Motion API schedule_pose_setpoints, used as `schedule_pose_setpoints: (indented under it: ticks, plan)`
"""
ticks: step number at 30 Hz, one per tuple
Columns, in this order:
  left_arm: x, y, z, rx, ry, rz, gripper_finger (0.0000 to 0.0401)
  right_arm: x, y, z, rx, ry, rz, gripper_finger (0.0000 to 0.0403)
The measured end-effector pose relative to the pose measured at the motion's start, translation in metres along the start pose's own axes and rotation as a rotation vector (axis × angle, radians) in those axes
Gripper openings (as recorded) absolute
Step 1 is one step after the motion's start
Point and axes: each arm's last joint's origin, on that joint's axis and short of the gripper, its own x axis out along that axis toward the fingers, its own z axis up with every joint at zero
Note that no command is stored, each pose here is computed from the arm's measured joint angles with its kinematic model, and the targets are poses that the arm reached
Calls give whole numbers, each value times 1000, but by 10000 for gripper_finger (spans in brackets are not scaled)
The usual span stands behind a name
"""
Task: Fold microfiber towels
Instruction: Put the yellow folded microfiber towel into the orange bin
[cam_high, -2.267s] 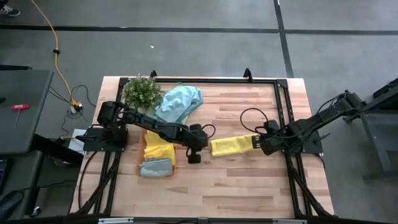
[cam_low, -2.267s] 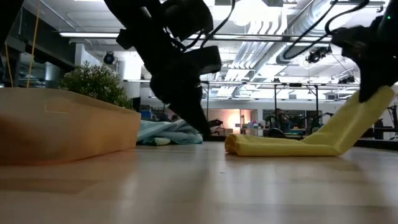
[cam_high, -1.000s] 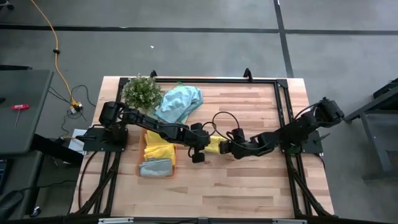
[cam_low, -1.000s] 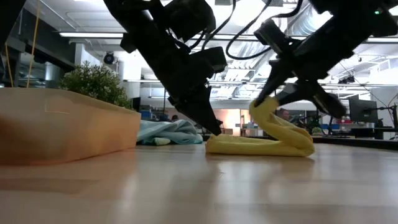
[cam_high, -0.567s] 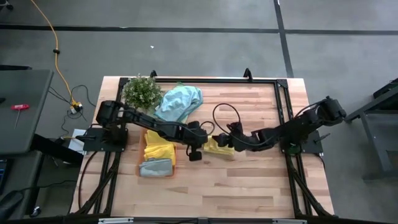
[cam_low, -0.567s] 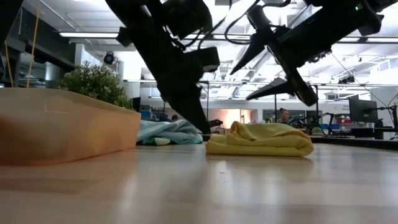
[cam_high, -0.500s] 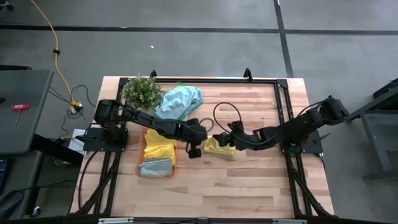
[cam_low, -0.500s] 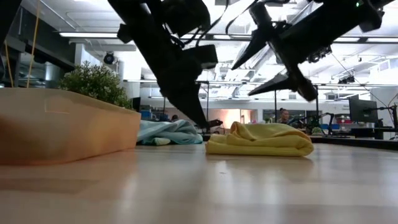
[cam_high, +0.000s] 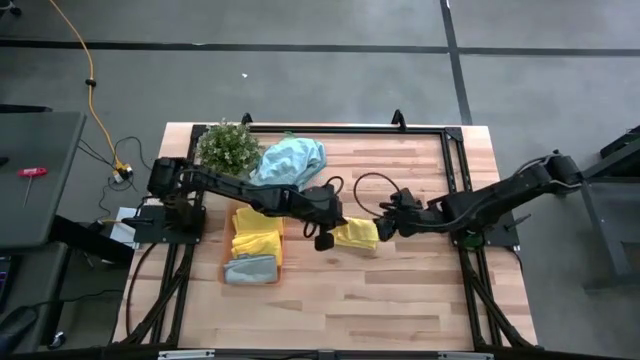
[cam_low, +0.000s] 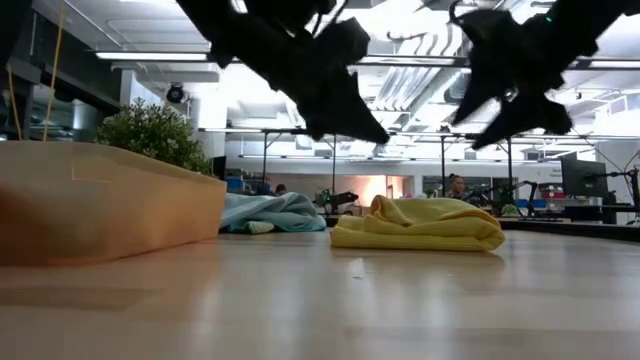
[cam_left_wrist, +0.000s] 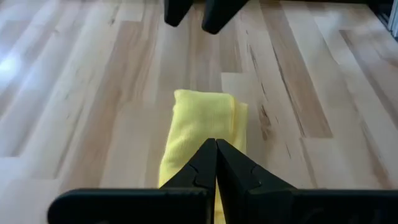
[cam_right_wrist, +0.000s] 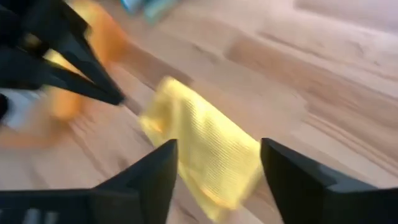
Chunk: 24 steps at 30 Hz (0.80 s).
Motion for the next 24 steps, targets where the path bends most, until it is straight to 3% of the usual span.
schedule_pose_setpoints:
  ticks: [4, 10, 12, 18, 24]
  plan:
    - [17, -3, -11, 13, 9, -6, 0, 7, -6, -7, -42, 68, -71, 153]
    - [40, -4, -33, 29, 81, 33, 0, 11, -5, -9, -70, 65, -80, 15]
    - [44, -4, -42, 30, 124, 58, 0, 11, -5, -9, -70, 58, -81, 13]
    - [40, -2, -59, 27, 312, 122, 0, 11, -6, -9, -75, 65, -90, 58]
    - [25, -1, -61, 42, 423, 164, 0, 11, -6, -9, -75, 78, -92, 64]
